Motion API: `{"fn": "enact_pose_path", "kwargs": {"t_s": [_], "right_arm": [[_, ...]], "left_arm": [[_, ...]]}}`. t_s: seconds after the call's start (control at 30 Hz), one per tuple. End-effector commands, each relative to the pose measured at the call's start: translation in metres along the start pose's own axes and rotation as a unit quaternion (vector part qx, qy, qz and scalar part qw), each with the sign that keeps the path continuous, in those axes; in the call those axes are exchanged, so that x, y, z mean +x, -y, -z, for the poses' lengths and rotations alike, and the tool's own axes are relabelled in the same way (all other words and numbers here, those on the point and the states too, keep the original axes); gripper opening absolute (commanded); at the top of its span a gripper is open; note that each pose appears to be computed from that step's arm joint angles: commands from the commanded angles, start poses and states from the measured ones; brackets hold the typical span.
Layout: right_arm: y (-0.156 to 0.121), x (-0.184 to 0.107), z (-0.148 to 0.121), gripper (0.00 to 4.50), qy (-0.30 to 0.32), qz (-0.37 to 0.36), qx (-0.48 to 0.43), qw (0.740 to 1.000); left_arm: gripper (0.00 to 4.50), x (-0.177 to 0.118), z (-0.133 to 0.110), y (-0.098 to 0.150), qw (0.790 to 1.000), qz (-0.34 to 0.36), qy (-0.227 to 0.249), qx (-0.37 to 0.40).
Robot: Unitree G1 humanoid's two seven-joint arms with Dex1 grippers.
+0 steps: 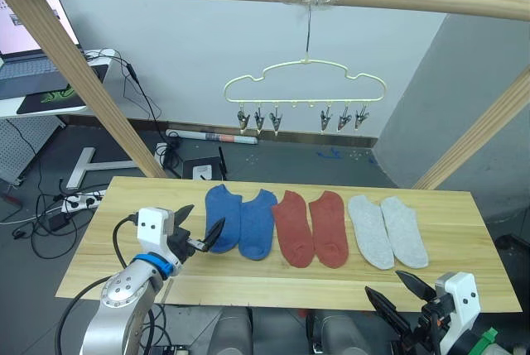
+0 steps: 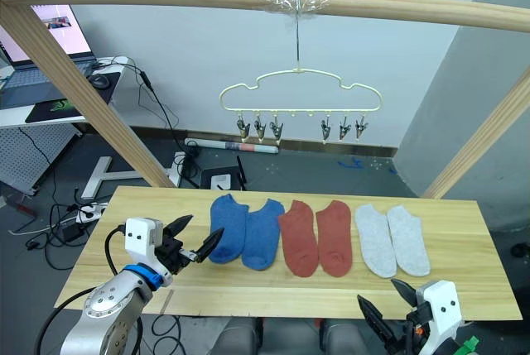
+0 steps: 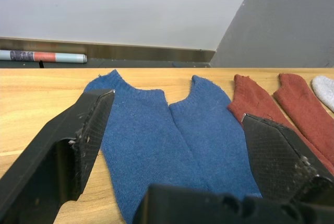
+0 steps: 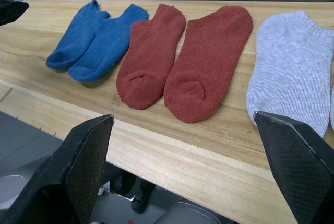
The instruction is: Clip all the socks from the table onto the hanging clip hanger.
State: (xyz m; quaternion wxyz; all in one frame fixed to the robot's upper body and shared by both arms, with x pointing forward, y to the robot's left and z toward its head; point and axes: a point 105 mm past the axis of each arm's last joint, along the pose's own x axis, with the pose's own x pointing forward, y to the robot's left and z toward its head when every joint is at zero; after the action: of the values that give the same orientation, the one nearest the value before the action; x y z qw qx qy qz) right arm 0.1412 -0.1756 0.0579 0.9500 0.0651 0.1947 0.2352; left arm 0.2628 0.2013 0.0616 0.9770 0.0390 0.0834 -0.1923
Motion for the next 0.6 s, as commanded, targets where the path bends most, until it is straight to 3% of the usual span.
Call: {"fn": "enact_pose_path", "kwargs": {"t_s": [0.03,0.1,0.57,0.6], "right_arm": [[-0.001,-0.001,-0.003,4.5,0.005,-0.004,-0.007,1.0],[0.0,-0.001,-0.003,4.5,0.005,-0.005,-0.008,1.0],[-0.001,0.002,-0.009,4.5,0.008,-0.009,-0.015,1.0],[-0.002,0.003,-0.011,4.5,0.011,-0.012,-0.015,1.0]], "left_arm": [[4.46,0.002,-0.015,-0.001,1.0,-0.003,0.005,0.004],[4.46,0.007,-0.02,0.001,1.0,0.003,-0.009,-0.004],[4.46,0.024,-0.05,0.008,0.999,0.0,0.037,-0.007],[4.28,0.026,-0.053,0.006,0.999,-0.007,0.047,-0.004]]}}
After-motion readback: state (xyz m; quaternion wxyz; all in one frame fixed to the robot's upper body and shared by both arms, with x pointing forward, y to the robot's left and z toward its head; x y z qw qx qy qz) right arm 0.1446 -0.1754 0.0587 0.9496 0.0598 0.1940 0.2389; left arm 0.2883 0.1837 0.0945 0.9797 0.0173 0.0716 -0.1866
